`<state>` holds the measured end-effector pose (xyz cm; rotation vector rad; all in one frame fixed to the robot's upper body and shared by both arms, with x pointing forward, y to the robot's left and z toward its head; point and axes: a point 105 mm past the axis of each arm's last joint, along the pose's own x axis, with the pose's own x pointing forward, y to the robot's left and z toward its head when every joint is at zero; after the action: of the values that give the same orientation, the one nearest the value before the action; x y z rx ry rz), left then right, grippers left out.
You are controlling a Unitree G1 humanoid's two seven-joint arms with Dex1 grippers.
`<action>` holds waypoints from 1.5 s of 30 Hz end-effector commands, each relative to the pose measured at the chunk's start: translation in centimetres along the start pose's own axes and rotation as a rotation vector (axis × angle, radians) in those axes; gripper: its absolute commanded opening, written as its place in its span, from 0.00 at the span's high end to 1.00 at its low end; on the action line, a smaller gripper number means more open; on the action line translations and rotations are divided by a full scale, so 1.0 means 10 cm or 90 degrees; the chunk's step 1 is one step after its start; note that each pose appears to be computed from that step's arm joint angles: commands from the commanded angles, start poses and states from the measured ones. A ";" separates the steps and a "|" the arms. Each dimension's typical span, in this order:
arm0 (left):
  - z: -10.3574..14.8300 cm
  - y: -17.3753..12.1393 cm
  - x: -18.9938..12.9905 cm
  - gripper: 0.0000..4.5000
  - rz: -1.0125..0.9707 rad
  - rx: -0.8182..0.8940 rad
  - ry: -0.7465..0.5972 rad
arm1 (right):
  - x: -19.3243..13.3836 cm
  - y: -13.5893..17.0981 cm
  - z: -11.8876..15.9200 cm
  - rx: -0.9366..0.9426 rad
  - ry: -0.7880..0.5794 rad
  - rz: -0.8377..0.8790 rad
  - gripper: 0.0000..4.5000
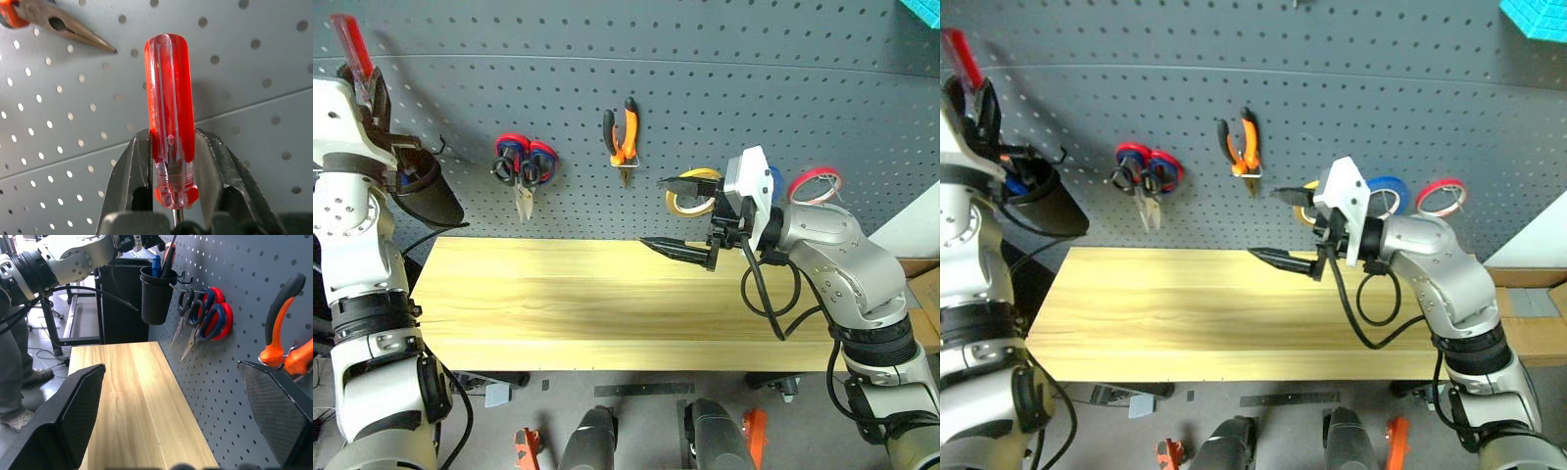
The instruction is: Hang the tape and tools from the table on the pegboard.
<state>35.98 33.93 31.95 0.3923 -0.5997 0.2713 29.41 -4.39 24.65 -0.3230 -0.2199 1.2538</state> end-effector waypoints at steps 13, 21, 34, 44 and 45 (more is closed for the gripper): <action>0.12 0.10 -0.33 0.12 0.089 -0.081 -0.021 | -0.08 -0.01 0.08 -0.023 -0.005 -0.014 0.00; 0.53 -0.29 -0.36 0.05 -0.044 -0.099 -0.030 | -0.18 -0.02 0.03 -0.008 0.000 -0.024 0.00; -0.05 -1.60 -1.32 0.05 -0.398 -0.088 0.271 | -0.23 0.05 -0.09 0.015 0.017 -0.028 0.00; -0.44 -1.58 -1.74 0.05 -0.452 -0.094 0.320 | -0.38 0.15 -0.46 0.054 0.052 -0.074 0.00; -0.46 -1.58 -1.77 0.05 -0.455 -0.090 0.322 | -0.39 0.16 -0.47 0.056 0.054 -0.077 0.00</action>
<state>30.01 19.22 12.59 0.3309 0.0871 -0.3544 28.89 -8.27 18.16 -0.2485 -0.0281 1.1317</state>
